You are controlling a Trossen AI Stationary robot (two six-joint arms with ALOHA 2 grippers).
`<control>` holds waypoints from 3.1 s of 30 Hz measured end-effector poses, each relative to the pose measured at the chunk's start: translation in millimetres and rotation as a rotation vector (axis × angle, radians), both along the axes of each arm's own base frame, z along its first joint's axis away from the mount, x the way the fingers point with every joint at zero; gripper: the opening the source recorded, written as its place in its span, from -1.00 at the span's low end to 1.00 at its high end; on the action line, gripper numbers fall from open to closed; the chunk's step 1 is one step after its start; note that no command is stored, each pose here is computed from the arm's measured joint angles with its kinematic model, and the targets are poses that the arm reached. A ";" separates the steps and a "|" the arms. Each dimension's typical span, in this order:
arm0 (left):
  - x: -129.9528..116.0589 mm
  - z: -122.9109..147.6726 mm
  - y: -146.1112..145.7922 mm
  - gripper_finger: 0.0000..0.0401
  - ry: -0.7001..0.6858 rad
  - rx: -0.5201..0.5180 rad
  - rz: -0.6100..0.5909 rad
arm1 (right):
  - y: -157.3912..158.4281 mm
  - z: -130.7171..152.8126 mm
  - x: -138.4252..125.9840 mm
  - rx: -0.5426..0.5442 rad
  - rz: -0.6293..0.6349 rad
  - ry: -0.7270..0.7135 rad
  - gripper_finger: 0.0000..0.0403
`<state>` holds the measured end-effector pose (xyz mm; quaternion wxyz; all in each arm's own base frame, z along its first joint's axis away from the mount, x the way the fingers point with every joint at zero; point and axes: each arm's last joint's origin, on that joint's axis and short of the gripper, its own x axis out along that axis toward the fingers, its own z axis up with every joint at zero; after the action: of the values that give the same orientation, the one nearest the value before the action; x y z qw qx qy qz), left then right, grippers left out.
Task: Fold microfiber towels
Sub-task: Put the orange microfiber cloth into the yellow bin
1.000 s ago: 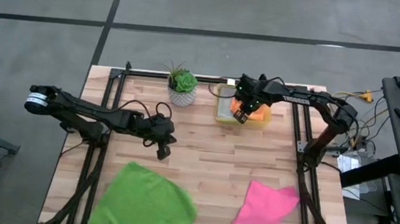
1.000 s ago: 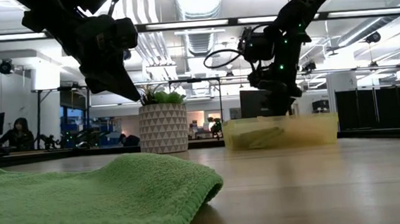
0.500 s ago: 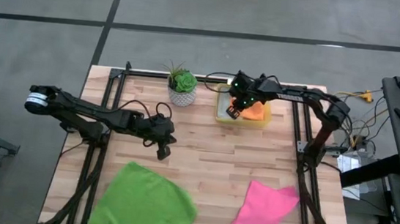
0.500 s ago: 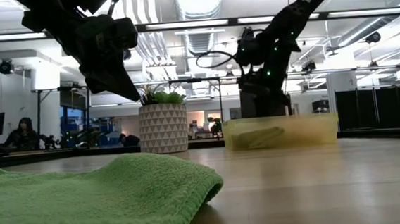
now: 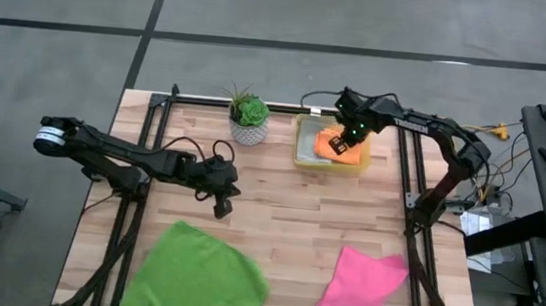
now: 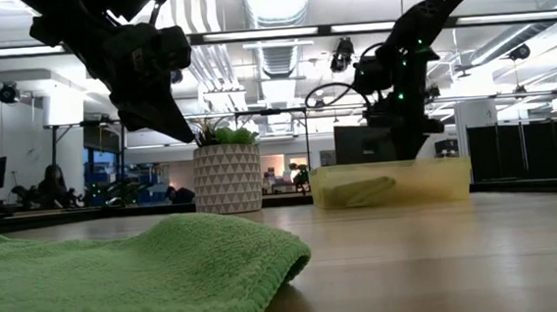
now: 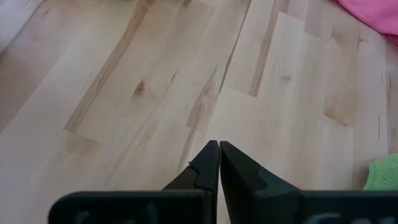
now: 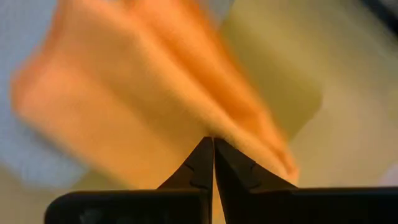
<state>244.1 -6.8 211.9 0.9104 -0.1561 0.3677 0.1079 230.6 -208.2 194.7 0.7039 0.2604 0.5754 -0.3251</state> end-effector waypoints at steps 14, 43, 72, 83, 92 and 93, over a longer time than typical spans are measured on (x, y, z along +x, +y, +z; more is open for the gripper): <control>0.0 0.0 0.1 -1.00 0.000 0.001 0.002 | -6.5 15.1 -1.0 0.032 -0.033 -0.058 -0.96; 0.0 -0.1 0.8 -1.00 -0.001 0.010 0.026 | 12.6 -24.2 29.7 0.142 -0.093 0.044 -0.96; -0.1 -0.2 0.9 -1.00 -0.001 0.010 0.025 | -4.9 6.5 29.5 -0.003 -0.141 0.015 -0.96; -0.1 -0.3 1.3 -1.00 0.000 0.013 0.029 | 4.5 -8.2 49.9 0.049 -0.118 -0.010 -0.96; 0.0 -0.2 1.3 -1.00 0.000 0.015 0.030 | 14.3 -17.7 67.9 0.032 -0.079 -0.049 -0.96; 0.0 -0.2 1.3 -1.00 -0.001 0.015 0.031 | 14.3 -19.1 67.7 0.034 -0.080 -0.043 -0.96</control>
<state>244.1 -5.5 211.7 0.9098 -0.1552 0.3642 0.1245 298.3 -193.9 175.6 0.6979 0.3023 0.5546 -0.3376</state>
